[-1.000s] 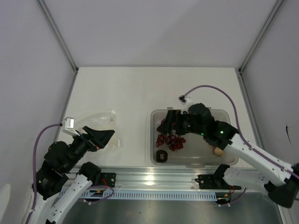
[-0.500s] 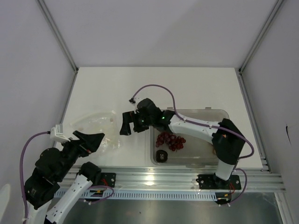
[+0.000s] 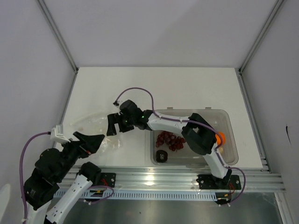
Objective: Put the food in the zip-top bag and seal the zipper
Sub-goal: Pick up the zipper food storage bag at the center of the board.
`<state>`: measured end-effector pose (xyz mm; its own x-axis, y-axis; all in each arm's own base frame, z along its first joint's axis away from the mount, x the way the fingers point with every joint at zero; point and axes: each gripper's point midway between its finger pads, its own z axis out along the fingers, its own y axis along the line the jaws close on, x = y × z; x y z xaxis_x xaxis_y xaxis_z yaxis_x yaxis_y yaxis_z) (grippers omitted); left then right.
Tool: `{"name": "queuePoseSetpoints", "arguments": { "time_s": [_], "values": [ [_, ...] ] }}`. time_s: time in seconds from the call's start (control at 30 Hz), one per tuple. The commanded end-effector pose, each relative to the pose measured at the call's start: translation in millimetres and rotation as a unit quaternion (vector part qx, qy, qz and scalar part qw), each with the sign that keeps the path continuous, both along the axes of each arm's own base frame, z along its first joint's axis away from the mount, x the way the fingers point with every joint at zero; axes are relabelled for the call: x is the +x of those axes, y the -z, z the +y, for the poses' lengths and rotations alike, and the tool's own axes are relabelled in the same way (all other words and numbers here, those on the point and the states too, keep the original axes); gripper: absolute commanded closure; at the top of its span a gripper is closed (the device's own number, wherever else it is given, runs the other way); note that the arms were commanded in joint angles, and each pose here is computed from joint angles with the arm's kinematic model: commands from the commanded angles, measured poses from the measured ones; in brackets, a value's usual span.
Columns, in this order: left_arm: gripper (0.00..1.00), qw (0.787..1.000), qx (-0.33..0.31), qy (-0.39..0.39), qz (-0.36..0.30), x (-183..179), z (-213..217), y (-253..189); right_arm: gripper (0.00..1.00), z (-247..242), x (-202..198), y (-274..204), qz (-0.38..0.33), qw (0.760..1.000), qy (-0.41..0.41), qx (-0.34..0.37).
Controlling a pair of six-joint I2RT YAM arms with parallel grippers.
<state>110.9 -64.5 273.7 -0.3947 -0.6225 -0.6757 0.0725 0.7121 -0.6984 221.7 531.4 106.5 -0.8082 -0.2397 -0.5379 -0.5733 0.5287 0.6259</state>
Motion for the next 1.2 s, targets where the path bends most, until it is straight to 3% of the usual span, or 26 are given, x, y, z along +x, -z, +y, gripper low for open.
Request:
{"name": "queuePoseSetpoints", "arguments": {
  "time_s": [0.0,0.17,0.43,0.47,0.5,0.6,0.77,0.93,1.1,1.17],
  "values": [
    [0.04,1.000,-0.009,0.004,-0.003,-4.5,-0.4,-5.2,0.01,15.6,7.2,5.9,-0.021,1.000,0.007,-0.012],
    [0.04,1.000,-0.009,0.009,0.006,-4.4,-3.1,-1.8,0.03,23.9,8.6,32.6,-0.006,1.000,0.003,-0.022],
    [0.04,0.999,-0.007,0.020,0.025,-1.1,-10.2,3.9,0.21,32.3,4.2,45.6,0.002,1.000,-0.019,-0.011],
    [0.03,0.999,-0.008,0.021,0.024,-1.3,-10.7,3.6,0.27,34.1,4.2,43.8,-0.001,1.000,-0.022,-0.005],
    [0.04,0.999,-0.008,0.022,0.026,-1.1,-11.1,4.7,0.40,35.4,3.6,42.7,-0.002,1.000,-0.026,-0.001],
    [0.04,0.999,-0.007,0.021,0.026,-1.8,-10.4,5.4,0.66,37.0,1.5,36.4,-0.005,0.999,-0.033,0.014],
    [0.04,0.999,-0.007,0.024,0.032,-1.1,-12.1,7.7,1.00,31.2,-0.7,37.2,-0.008,0.999,-0.033,0.017],
    [0.05,0.999,-0.005,0.021,0.045,1.6,-13.3,9.1,1.00,24.2,9.1,12.0,-0.060,0.997,-0.027,0.035],
    [0.11,0.998,-0.016,0.015,0.052,8.6,-17.3,-16.1,1.00,-19.6,36.1,-4.2,-0.183,0.983,0.009,-0.026],
    [0.11,0.997,-0.013,0.011,0.071,13.8,-19.8,-15.5,1.00,-32.4,40.9,-32.7,-0.224,0.974,0.020,-0.022]
  ]
}}
